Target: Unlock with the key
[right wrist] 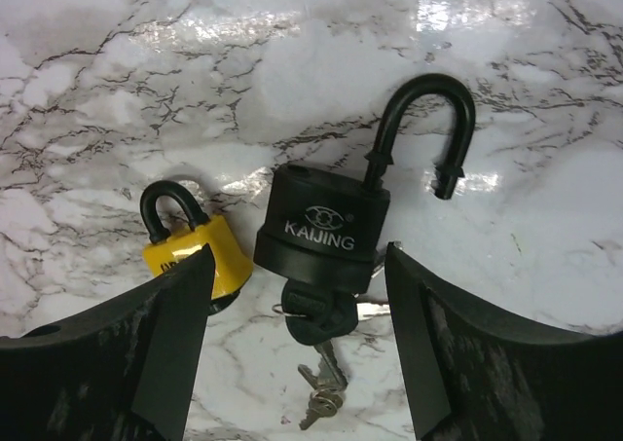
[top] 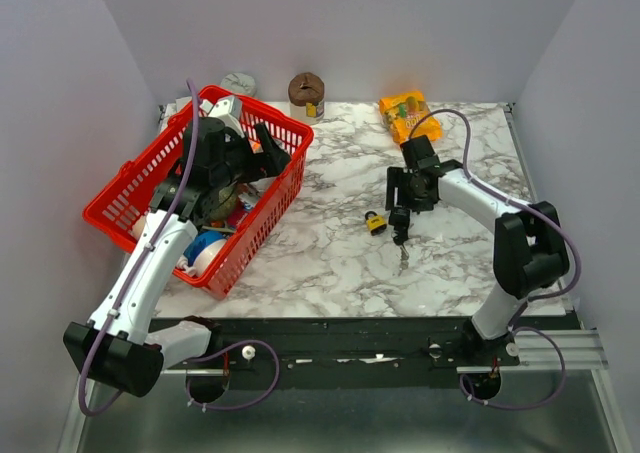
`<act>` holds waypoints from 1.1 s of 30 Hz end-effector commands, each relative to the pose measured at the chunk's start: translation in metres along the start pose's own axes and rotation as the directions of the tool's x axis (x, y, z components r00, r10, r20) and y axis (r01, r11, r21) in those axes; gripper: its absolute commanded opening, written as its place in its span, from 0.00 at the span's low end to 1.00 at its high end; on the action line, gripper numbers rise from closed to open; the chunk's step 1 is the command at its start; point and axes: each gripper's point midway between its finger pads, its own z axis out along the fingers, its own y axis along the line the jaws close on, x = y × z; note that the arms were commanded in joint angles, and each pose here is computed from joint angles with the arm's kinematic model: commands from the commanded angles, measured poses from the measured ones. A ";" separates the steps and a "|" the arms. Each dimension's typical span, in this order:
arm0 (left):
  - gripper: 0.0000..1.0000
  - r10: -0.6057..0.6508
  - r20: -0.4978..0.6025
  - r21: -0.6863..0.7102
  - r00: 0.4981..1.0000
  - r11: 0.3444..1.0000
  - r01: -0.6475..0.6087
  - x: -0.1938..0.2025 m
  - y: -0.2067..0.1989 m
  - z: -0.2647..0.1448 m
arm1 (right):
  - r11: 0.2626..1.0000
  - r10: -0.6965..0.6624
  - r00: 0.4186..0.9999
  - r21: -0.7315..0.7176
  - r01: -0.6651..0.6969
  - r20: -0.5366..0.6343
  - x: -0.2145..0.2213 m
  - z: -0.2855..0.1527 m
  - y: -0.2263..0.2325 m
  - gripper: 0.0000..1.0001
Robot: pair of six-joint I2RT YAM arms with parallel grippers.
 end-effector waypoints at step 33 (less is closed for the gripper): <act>0.99 -0.019 -0.065 -0.001 0.998 1.000 0.019 0.013 0.020 0.005 | 0.984 -0.019 0.995 0.172 0.036 -0.096 0.017 0.049 -0.018 0.38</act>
